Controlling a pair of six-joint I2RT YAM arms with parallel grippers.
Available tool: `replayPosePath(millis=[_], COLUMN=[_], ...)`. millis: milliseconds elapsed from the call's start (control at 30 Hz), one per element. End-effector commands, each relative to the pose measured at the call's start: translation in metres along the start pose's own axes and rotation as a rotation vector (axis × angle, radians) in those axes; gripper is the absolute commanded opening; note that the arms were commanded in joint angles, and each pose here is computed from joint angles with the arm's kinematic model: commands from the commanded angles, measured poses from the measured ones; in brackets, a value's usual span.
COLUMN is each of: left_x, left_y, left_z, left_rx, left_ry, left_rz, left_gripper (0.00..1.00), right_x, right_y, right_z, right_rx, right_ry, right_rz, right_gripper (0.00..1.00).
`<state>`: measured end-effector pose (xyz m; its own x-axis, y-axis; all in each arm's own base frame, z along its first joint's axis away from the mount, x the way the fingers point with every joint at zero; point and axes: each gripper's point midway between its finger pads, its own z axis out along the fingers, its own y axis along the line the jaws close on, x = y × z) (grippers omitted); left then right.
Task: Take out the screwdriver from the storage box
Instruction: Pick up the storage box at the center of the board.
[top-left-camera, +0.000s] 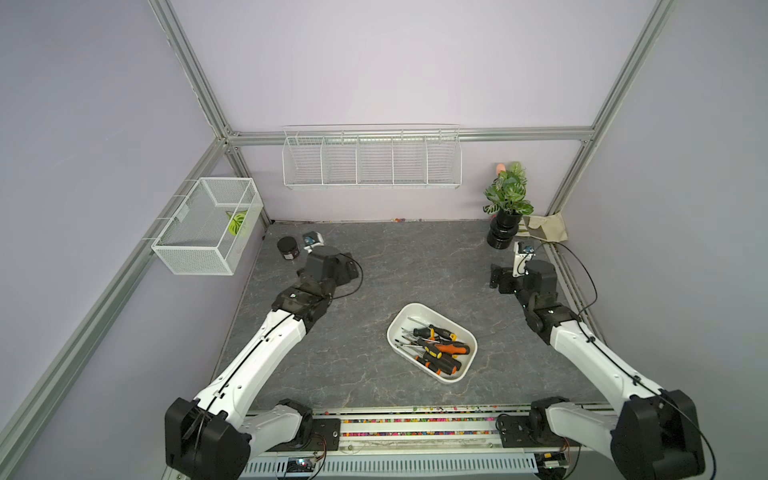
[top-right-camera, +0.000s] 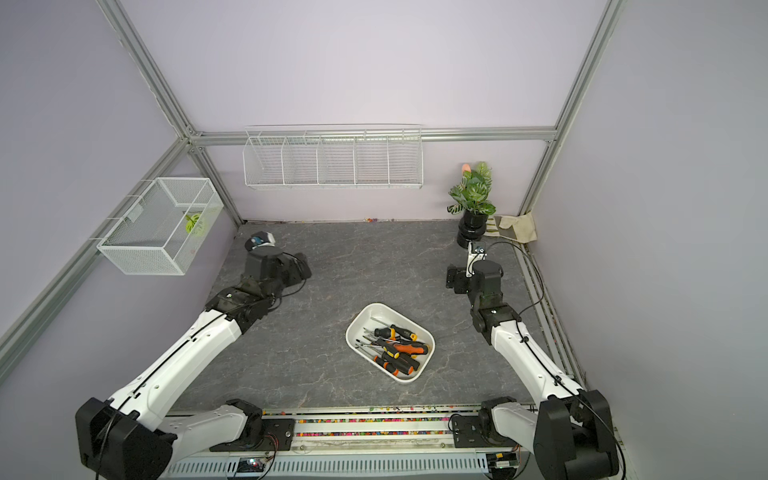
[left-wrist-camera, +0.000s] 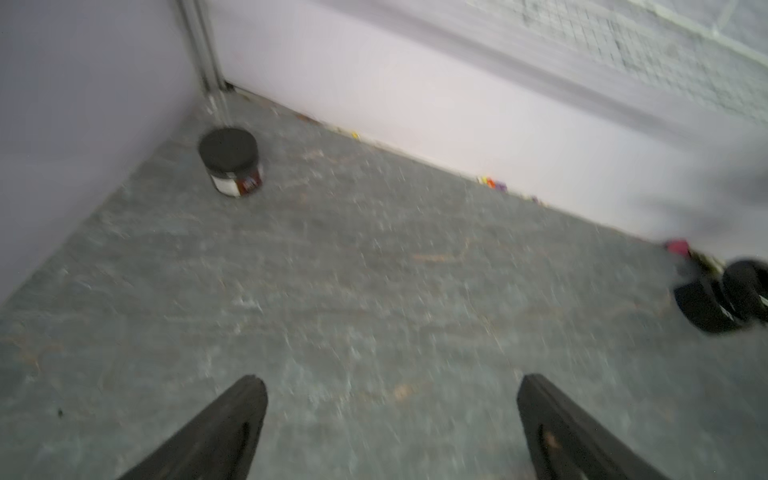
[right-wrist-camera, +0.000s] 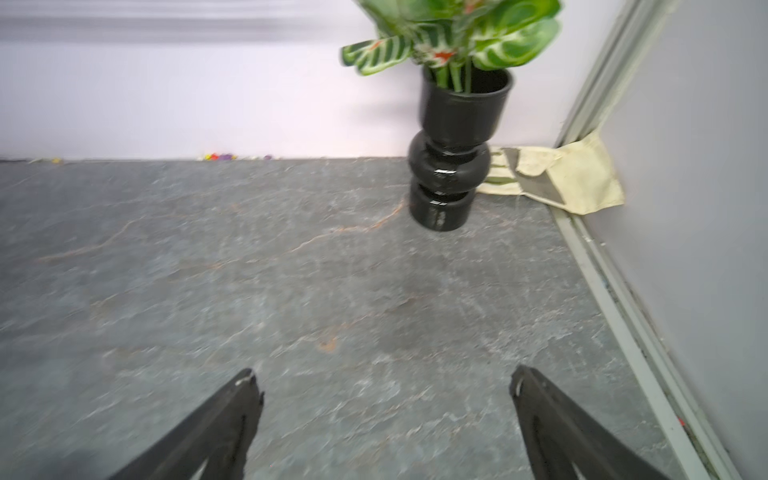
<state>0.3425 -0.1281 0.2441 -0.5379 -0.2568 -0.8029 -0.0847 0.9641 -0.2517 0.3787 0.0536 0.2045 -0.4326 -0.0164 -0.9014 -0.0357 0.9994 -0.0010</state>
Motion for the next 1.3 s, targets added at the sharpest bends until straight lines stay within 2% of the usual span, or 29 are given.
replayPosePath(millis=[0, 233, 467, 633, 767, 1267], left_x=[0.055, 0.132, 0.175, 0.196, 0.208, 0.240], left_y=[-0.006, -0.035, -0.038, -0.037, -0.042, -0.061], left_z=[-0.020, -0.027, -0.037, -0.033, -0.026, -0.008], left_rx=[-0.066, -0.071, -0.098, -0.133, -0.136, -0.177], left_ry=[0.163, 0.265, 0.312, 0.354, 0.376, 0.480], left_rz=[-0.021, -0.098, -0.211, -0.268, -0.302, -0.293], left_gripper=[1.00, 1.00, 0.99, 0.95, 0.86, 0.74], right_x=[0.039, 0.043, 0.052, 0.061, 0.061, 0.068], right_y=[0.023, 0.066, 0.083, 0.089, 0.093, 0.093], right_z=[-0.011, -0.044, -0.062, -0.064, -0.064, -0.056], right_rx=[-0.056, -0.206, -0.258, -0.288, -0.305, -0.292], right_ry=[0.210, 0.249, 0.292, 0.310, 0.307, 0.327], right_rz=[-0.052, -0.142, -0.201, -0.198, -0.192, -0.189], right_gripper=[0.99, 0.99, 0.98, 0.97, 0.96, 0.96])
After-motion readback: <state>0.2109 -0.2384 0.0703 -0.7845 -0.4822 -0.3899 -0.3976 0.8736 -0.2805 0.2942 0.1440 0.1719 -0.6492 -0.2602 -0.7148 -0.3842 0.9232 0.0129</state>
